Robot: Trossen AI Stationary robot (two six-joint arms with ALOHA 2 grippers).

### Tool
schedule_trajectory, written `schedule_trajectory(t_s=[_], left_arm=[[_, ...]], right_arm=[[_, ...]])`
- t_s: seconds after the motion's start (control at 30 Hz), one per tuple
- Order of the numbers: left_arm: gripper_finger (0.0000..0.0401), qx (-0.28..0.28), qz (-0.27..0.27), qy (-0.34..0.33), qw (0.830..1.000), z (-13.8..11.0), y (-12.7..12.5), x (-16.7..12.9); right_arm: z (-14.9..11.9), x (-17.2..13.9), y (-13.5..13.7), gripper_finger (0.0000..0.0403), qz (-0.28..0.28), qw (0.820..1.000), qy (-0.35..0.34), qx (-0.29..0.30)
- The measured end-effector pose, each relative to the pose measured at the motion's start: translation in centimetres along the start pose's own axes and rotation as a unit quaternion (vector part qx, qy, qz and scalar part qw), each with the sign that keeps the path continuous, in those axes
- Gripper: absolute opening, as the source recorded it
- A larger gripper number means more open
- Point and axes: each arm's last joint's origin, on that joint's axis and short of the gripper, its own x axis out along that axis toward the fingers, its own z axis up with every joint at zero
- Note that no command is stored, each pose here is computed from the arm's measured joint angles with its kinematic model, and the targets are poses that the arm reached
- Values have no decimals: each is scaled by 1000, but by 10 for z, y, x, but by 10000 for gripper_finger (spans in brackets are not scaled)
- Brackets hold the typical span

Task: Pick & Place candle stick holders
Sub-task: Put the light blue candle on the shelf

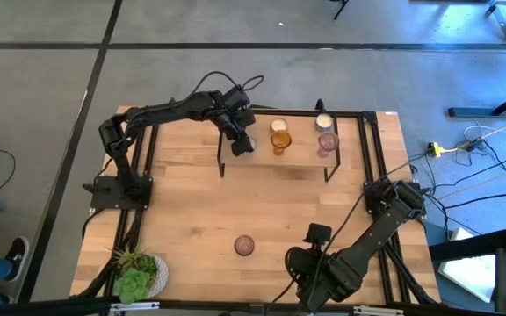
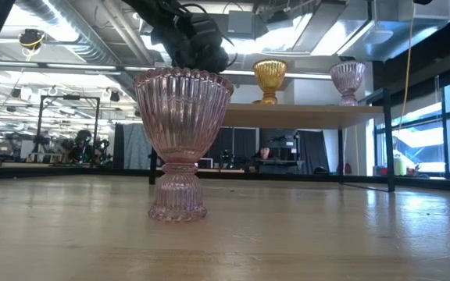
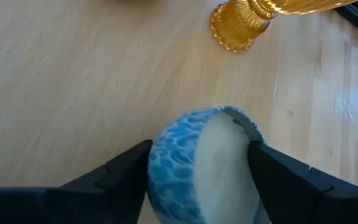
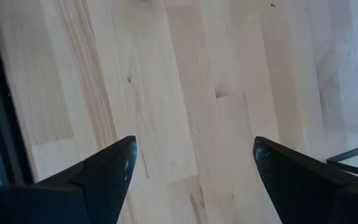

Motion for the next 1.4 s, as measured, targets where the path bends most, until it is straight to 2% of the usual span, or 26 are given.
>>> schedule_trajectory(t_s=[0.13,0.33,0.5,0.67,0.77,0.83,0.93,1.23,1.4], left_arm=[[277,6,10,5,1000,2,-2,-4],[281,17,68,11,997,13,-7,-25],[281,19,73,17,997,17,-13,-35],[281,46,112,10,993,21,-13,-39],[273,88,157,2,984,24,-13,-39],[257,116,178,3,977,25,-15,-38],[223,135,168,-19,976,30,-21,-36],[100,141,169,-38,975,33,-25,-35],[17,146,166,-35,975,33,-25,-35]], right_arm=[[0,0,0,328,0,1000,0,0],[0,0,0,328,1,1000,0,0],[0,0,0,328,1,1000,0,0],[-1,-1,1,328,3,1000,-2,-1],[-2,-1,2,328,4,1000,-3,-2],[-2,-1,2,328,4,1000,-3,-1],[-2,-1,2,328,4,1000,-3,0],[-8,14,6,328,-4,1000,10,-5],[-10,18,8,328,5,1000,20,-4]])
